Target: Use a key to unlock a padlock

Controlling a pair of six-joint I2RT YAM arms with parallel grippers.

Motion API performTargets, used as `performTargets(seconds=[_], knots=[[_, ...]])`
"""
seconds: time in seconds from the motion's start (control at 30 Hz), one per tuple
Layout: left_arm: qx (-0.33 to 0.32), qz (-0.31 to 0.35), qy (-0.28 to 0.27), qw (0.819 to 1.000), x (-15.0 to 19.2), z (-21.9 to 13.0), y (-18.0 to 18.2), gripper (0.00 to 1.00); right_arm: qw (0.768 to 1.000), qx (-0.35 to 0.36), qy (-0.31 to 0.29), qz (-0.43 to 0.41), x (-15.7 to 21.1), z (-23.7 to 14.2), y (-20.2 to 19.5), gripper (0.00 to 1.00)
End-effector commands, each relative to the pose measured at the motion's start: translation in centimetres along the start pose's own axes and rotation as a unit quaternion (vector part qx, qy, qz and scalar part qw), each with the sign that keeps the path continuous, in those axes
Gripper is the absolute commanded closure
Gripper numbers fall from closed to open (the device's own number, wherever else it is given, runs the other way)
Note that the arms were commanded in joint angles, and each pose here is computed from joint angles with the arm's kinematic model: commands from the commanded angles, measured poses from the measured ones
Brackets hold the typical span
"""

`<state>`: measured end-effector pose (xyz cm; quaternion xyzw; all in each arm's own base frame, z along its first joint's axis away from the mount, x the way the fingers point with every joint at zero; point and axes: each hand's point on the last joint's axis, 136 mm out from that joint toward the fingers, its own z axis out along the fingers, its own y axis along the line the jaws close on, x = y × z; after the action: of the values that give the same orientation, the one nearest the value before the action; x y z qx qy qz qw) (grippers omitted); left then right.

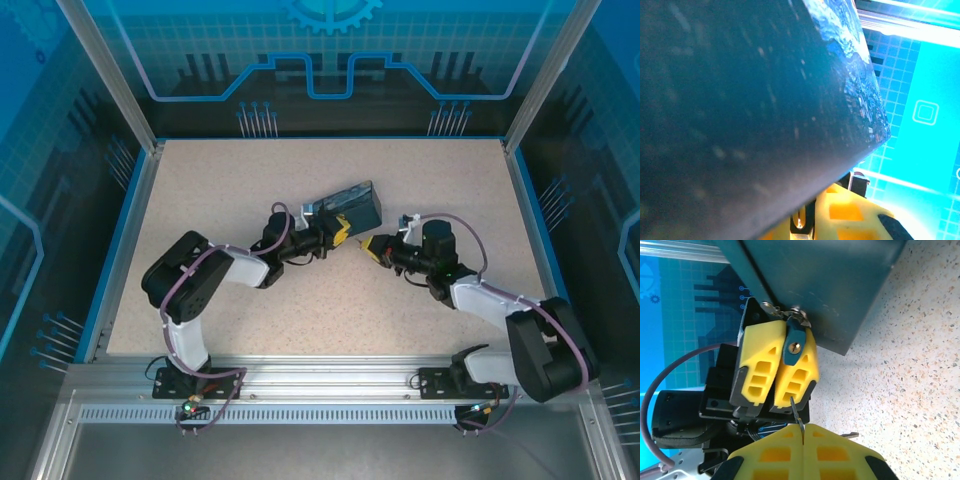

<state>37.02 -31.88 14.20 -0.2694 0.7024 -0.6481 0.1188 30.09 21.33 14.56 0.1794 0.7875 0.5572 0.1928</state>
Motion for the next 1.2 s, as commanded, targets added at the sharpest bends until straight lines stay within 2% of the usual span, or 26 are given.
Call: performTargets(seconds=[0.0,0.63,1.17], knots=[[0.057,0.019,0.017,0.998,0.9,-0.8,-3.9,1.00,1.000,-0.022,-0.008,0.003,-0.5,0.7,1.2,1.00],[0.057,0.024,0.019,0.998,1.0,-0.9,-3.7,1.00,0.997,-0.036,-0.039,0.058,-2.0,1.4,1.4,1.00],[0.059,0.030,0.022,0.998,1.2,-0.8,-4.0,1.00,0.997,-0.045,-0.039,0.058,-2.5,2.2,2.4,1.00]])
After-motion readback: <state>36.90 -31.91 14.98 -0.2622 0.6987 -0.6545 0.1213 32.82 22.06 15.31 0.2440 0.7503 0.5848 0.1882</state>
